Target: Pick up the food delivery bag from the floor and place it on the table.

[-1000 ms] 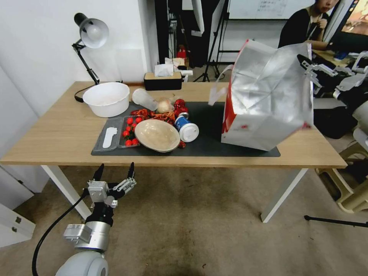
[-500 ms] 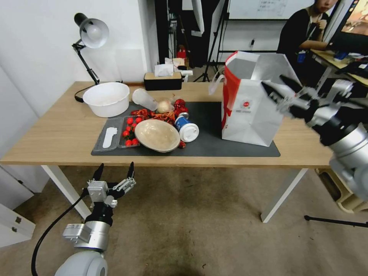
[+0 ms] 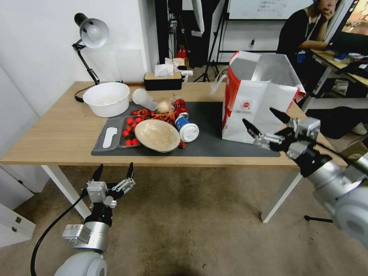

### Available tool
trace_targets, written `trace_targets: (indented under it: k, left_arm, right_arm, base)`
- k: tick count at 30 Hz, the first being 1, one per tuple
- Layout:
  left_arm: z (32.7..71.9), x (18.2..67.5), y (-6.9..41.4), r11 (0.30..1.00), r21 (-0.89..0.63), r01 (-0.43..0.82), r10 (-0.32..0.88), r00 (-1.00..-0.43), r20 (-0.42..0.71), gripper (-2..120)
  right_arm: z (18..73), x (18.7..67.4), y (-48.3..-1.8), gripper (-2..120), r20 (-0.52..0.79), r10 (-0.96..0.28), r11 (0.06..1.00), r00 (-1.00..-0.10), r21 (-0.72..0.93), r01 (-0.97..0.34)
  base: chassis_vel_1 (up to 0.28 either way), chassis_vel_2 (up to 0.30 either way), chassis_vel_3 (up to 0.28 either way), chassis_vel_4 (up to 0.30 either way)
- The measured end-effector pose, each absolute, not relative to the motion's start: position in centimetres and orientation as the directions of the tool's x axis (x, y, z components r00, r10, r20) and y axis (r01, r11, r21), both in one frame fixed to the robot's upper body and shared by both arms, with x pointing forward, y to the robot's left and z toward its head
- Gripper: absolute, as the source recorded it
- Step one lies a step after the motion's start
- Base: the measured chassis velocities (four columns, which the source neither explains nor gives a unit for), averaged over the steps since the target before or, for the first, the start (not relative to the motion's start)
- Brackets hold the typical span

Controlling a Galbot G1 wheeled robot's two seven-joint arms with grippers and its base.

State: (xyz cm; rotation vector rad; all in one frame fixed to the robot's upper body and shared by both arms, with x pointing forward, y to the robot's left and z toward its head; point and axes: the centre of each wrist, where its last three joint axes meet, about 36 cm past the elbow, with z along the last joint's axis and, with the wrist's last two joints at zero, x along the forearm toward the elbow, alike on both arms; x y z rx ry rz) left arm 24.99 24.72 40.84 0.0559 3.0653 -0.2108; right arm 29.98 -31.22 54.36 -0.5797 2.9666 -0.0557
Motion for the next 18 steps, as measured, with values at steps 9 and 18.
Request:
trace_targets:
  k: [9,18]
  left_arm:
    - [40.8,25.0,24.7,0.99,-0.136,0.041,0.031,-0.997,-0.073,100]
    - [40.7,25.0,24.7,0.99,-0.137,0.041,0.031,-0.997,-0.076,100]
  right_arm:
    - [51.9,28.3,-30.7,100,-0.114,-0.293,0.956,-0.949,-0.061,-0.288]
    - [49.5,27.0,-30.3,100,-0.113,-0.236,0.971,-0.965,-0.048,-0.232]
  base:
    - [0.0,0.0,0.0,0.0]
    - [0.0,0.0,0.0,0.0]
